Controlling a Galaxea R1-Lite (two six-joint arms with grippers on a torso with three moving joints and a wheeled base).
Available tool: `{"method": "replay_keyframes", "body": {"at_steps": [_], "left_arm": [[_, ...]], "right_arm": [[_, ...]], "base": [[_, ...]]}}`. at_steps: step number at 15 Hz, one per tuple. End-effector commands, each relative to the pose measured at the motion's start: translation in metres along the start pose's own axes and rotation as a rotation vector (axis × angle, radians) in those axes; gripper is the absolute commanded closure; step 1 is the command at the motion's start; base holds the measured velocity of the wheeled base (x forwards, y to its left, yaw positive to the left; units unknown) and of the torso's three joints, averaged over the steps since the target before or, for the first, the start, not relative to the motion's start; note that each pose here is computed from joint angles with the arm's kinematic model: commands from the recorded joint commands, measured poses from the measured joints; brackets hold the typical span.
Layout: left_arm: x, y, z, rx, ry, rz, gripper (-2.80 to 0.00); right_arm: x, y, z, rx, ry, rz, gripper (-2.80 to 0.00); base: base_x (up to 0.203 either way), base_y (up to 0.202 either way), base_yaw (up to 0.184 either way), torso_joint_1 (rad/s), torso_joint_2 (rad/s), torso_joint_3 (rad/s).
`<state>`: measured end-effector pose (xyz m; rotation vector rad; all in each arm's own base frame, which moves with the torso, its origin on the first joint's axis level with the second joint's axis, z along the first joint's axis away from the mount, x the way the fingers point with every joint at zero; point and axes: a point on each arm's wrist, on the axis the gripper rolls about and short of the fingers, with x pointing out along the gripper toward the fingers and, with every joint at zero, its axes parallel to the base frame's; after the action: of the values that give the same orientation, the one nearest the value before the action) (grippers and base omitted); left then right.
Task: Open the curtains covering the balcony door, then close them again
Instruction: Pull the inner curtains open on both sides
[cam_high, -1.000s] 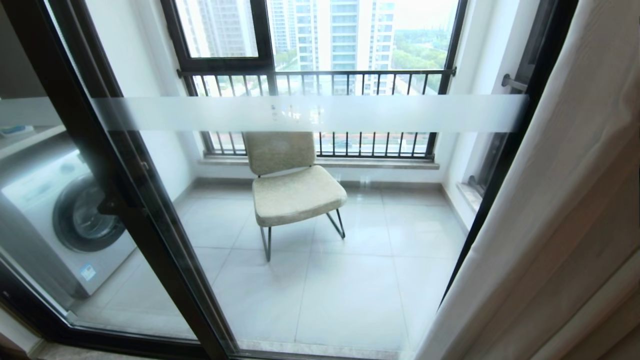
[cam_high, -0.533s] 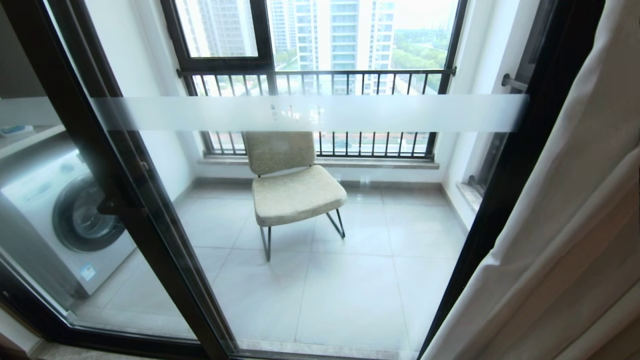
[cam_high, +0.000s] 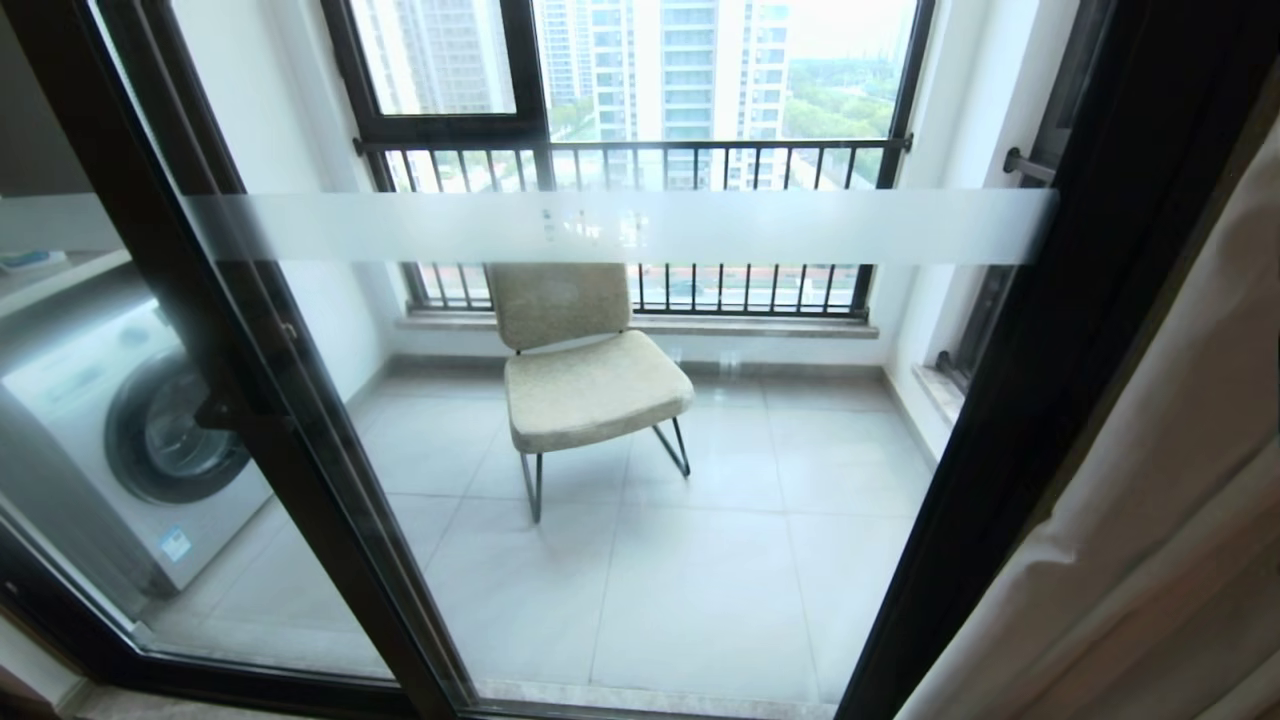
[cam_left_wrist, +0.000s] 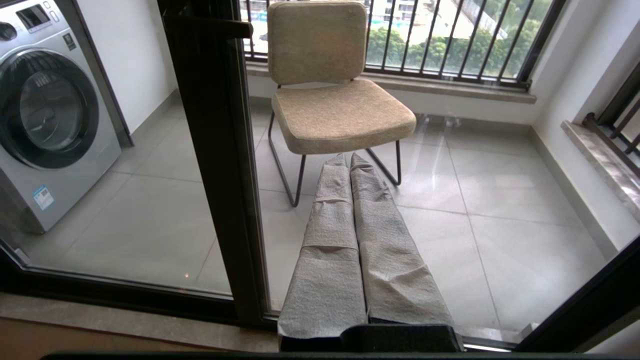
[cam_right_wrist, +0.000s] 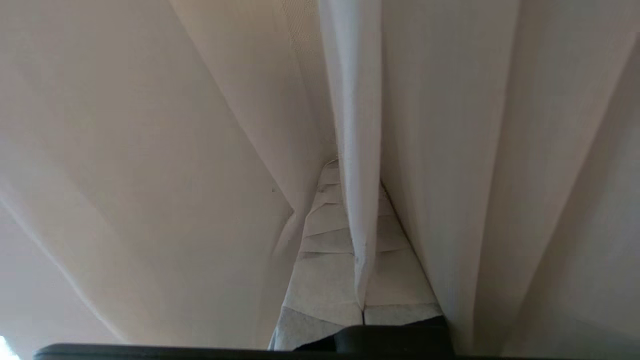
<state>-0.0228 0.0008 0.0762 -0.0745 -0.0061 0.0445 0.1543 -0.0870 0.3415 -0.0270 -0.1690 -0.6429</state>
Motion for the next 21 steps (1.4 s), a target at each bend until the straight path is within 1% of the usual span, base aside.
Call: {"method": "replay_keyframes", "body": {"at_steps": [1, 9, 12, 16, 21], "left_arm": [[0.000, 0.000, 0.000, -0.001, 0.000, 0.001, 0.00], [0.000, 0.000, 0.000, -0.001, -0.002, 0.001, 0.00], [0.000, 0.000, 0.000, -0.001, -0.002, 0.000, 0.00], [0.000, 0.000, 0.000, -0.001, 0.000, 0.001, 0.00], [0.000, 0.000, 0.000, -0.001, 0.000, 0.000, 0.00]], "right_arm": [[0.010, -0.009, -0.004, -0.009, 0.018, -0.053, 0.00], [0.046, -0.038, -0.008, -0.031, 0.037, -0.195, 0.00], [0.060, -0.049, -0.011, -0.014, 0.045, -0.237, 0.00], [0.084, -0.064, -0.016, -0.018, 0.048, -0.285, 0.00], [0.115, -0.096, -0.024, -0.030, 0.057, -0.373, 0.00]], "base": [[0.000, 0.000, 0.000, 0.000, 0.00, 0.000], [0.000, 0.000, 0.000, 0.000, 0.00, 0.000], [0.000, 0.000, 0.000, 0.000, 0.00, 0.000], [0.000, 0.000, 0.000, 0.000, 0.00, 0.000], [0.000, 0.000, 0.000, 0.000, 0.00, 0.000]]}}
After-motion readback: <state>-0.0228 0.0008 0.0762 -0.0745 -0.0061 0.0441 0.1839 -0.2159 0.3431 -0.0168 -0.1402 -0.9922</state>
